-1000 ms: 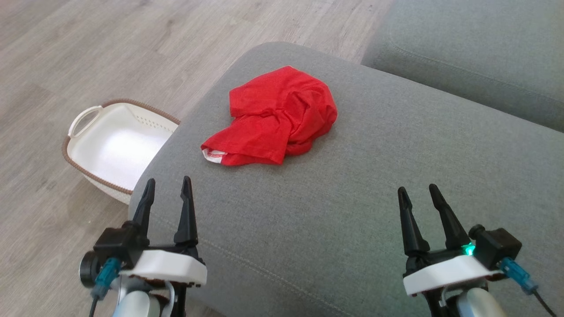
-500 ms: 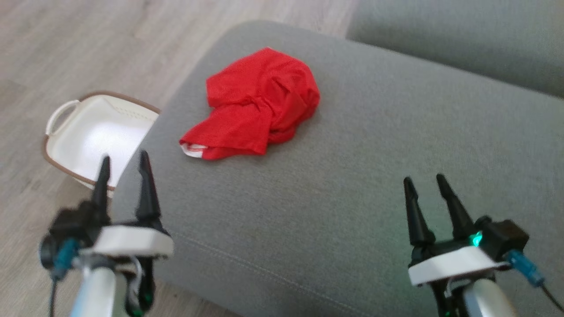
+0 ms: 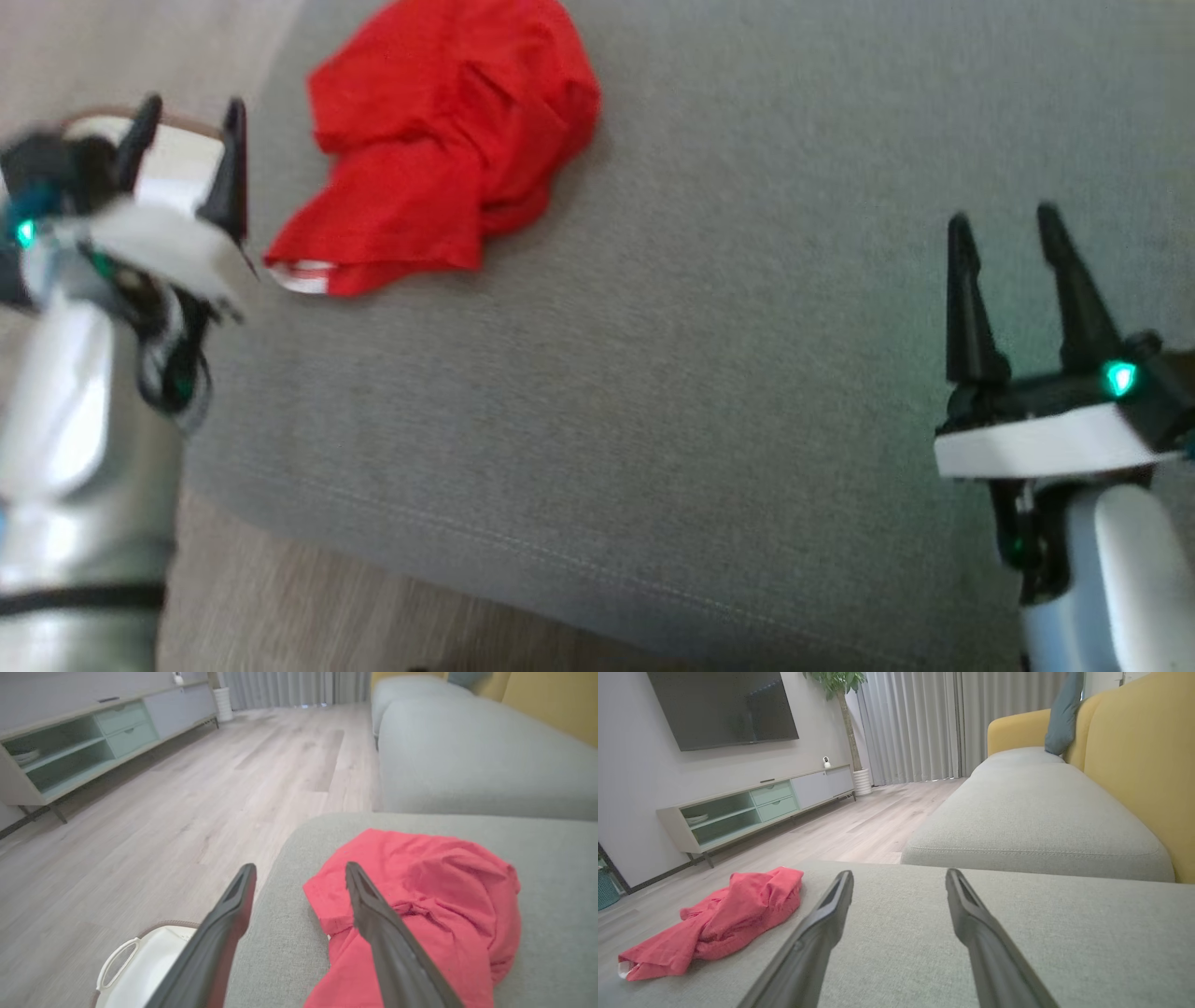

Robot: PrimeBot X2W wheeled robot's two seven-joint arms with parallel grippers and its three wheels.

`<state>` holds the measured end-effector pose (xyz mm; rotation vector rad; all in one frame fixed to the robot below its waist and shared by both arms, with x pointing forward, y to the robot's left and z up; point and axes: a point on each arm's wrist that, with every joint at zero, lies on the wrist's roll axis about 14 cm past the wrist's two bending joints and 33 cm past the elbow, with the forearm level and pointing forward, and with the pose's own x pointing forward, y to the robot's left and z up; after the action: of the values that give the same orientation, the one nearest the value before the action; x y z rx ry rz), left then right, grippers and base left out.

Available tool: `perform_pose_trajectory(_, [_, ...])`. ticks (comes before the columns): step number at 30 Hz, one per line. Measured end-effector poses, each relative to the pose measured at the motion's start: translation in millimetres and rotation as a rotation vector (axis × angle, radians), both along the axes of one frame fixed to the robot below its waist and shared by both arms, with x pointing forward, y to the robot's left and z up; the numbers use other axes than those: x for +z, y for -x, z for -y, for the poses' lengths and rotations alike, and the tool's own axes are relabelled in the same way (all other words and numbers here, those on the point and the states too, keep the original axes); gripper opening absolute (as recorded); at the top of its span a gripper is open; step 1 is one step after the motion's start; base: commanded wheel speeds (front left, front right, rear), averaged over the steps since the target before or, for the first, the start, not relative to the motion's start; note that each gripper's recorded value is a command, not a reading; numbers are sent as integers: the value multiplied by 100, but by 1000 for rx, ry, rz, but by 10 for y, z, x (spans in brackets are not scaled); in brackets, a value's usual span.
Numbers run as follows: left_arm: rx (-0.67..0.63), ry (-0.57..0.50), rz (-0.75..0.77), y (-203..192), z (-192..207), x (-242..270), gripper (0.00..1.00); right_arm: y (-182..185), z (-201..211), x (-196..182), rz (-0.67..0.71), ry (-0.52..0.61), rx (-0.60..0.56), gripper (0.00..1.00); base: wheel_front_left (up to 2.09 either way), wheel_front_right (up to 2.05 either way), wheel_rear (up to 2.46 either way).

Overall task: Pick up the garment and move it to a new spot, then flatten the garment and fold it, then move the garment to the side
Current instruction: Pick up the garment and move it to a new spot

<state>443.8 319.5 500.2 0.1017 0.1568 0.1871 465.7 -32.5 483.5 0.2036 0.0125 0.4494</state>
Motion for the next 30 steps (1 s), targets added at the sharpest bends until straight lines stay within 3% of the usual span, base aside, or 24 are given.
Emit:
perform_pose_trajectory(9, [-84, 23, -383, -609, 99, -832, 100, -252, 332, -90, -1, 17, -89, 100, 0, 0, 0])
perform_pose_trajectory(12, [-102, 75, -485, -720, 208, -1084, 100, -265, 445, -163, -17, 28, -115, 100, 0, 0, 0])
perform_pose_trajectory(19, [-78, 88, -648, -793, 122, -1510, 100, -290, 671, -310, -43, 53, -170, 100, 0, 0, 0])
perform_pose_trajectory(24, [-53, 111, -680, -896, 108, -1608, 100, -305, 752, -372, -53, 63, -190, 100, 0, 0, 0])
perform_pose_trajectory(25, [-48, 116, -687, -897, 105, -1615, 96, -305, 757, -374, -54, 64, -191, 100, 0, 0, 0])
perform_pose_trajectory(26, [-48, 120, -686, -904, 112, -1612, 12, -304, 757, -372, -53, 64, -191, 100, 0, 0, 0])
perform_pose_trajectory(27, [-49, 124, -680, -913, 126, -1603, 0, -304, 756, -365, -52, 64, -191, 100, 0, 0, 0])
perform_pose_trajectory(30, [-48, 119, -632, -928, 119, -1550, 0, -303, 760, -326, -43, 63, -193, 100, 0, 0, 0])
